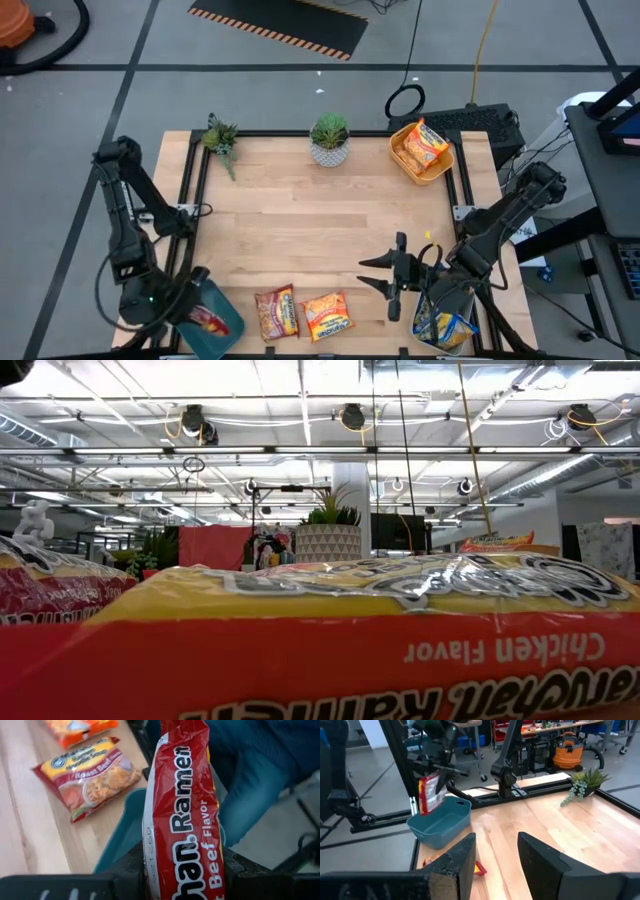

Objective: Sort Maruchan noodles
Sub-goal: Put the right red noodle pack into the blue bin

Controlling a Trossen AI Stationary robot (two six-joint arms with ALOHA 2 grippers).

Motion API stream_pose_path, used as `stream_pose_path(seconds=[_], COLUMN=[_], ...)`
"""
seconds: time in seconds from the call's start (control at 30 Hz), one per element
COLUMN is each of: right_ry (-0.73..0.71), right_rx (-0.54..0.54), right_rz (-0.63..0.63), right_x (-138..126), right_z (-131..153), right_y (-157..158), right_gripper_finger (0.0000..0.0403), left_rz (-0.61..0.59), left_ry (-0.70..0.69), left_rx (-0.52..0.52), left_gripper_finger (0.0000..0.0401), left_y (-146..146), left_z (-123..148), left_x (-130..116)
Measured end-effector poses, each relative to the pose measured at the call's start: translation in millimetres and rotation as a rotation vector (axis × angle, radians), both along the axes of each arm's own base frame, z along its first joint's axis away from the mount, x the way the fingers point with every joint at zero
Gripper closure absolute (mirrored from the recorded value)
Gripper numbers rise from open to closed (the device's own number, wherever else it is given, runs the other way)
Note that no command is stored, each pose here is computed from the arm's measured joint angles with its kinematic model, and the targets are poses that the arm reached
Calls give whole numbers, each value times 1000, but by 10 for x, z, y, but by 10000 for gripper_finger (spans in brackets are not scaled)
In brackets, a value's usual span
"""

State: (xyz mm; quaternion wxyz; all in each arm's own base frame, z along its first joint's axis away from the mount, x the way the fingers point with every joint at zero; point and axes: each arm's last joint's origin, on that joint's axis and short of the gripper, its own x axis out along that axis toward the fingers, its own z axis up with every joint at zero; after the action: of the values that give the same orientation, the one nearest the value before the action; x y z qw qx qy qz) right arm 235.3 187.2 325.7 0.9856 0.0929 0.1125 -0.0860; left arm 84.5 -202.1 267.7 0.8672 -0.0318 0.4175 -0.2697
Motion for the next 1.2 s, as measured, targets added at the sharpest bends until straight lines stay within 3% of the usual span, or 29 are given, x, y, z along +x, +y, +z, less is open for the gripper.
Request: stream_pose_path(seconds=[0.2, 0.47, 0.67, 0.87, 1.2], right_ry=[4, 3, 3, 4, 7], right_rx=[-7, -12, -11, -11, -12], right_rz=[2, 3, -1, 2, 5], right_x=[26, 26, 35, 34, 32], right_z=[-33, -29, -29, -29, -32], right_y=[24, 21, 10, 12, 13], right_gripper_finger=[264, 264, 264, 264, 264], left_rz=[-104, -156, -220, -314, -412], left_ry=[-35, 185, 229, 177, 233], left_rx=[49, -63, -77, -42, 49], left_gripper_finger=[272, 272, 272, 272, 272], left_y=[-11, 69, 180, 211, 60], left_z=[-4, -15, -25, -45, -293], left_x=[-28, 156, 327, 401, 482])
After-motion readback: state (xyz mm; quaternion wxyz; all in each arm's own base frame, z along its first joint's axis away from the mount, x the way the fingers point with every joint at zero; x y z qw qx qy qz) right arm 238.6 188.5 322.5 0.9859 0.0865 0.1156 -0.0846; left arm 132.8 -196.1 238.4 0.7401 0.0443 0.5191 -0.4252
